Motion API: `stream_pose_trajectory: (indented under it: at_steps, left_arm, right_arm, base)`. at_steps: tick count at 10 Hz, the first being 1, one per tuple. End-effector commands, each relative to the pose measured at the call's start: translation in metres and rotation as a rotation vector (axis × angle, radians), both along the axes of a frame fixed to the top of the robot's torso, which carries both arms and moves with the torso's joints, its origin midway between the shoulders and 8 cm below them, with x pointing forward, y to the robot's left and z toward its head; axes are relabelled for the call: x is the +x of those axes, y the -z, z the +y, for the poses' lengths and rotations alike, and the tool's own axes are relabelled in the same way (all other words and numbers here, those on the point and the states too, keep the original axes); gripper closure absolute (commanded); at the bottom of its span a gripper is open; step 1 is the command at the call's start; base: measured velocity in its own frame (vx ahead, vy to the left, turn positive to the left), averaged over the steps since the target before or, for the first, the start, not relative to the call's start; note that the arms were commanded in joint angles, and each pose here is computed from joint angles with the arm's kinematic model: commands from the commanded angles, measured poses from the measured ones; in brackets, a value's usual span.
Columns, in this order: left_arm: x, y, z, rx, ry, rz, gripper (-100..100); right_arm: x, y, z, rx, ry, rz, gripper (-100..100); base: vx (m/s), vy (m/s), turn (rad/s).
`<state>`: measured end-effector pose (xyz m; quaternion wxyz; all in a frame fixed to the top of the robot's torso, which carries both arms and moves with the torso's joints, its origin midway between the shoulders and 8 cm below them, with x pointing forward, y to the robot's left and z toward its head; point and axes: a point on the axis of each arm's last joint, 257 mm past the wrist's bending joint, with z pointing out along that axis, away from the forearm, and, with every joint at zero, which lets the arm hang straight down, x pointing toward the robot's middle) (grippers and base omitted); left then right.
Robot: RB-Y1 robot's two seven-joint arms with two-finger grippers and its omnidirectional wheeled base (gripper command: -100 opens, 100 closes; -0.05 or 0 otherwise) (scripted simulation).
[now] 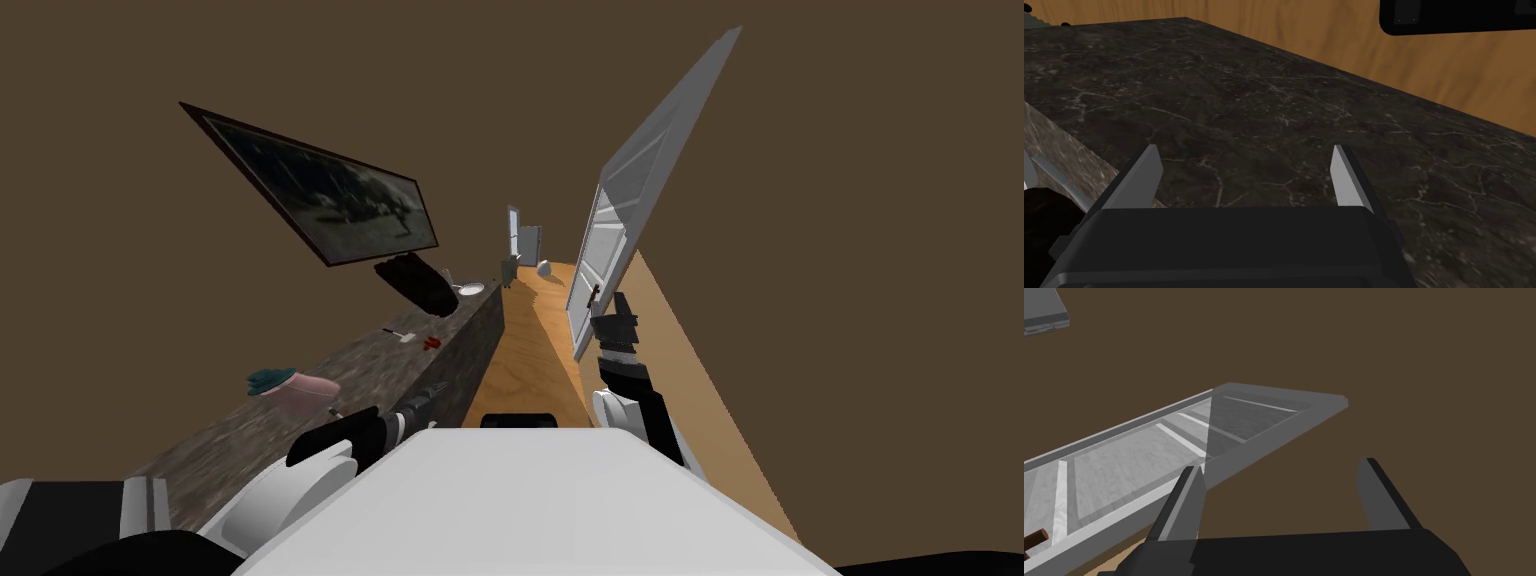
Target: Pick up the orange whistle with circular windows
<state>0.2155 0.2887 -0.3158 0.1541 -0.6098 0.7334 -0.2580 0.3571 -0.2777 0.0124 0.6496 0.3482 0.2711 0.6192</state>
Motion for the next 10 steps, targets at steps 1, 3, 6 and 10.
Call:
stream_pose_trajectory:
  at_steps: [1,3,6,10]
  left_arm:
    - [-0.018,0.006,0.005,0.008,0.018,0.066,-100]
    - [-0.033,0.011,0.009,0.017,0.032,0.123,-100]
    - [-0.06,0.017,0.018,0.037,0.053,0.217,-100]
    - [-0.103,0.021,0.041,0.084,0.081,0.369,-100]
  right_arm:
    - [0.0,0.0,0.0,0.0,0.0,0.0,0]
    - [0.0,0.0,0.0,0.0,0.0,0.0,0]
    - [0.0,0.0,0.0,0.0,0.0,0.0,0]
    - [0.0,0.0,0.0,0.0,0.0,0.0,0]
  base:
    - [0.074,-0.032,-0.147]
    - [0.091,-0.011,-0.095]
    - [0.136,-0.008,-0.153]
    - [0.201,0.036,-0.192]
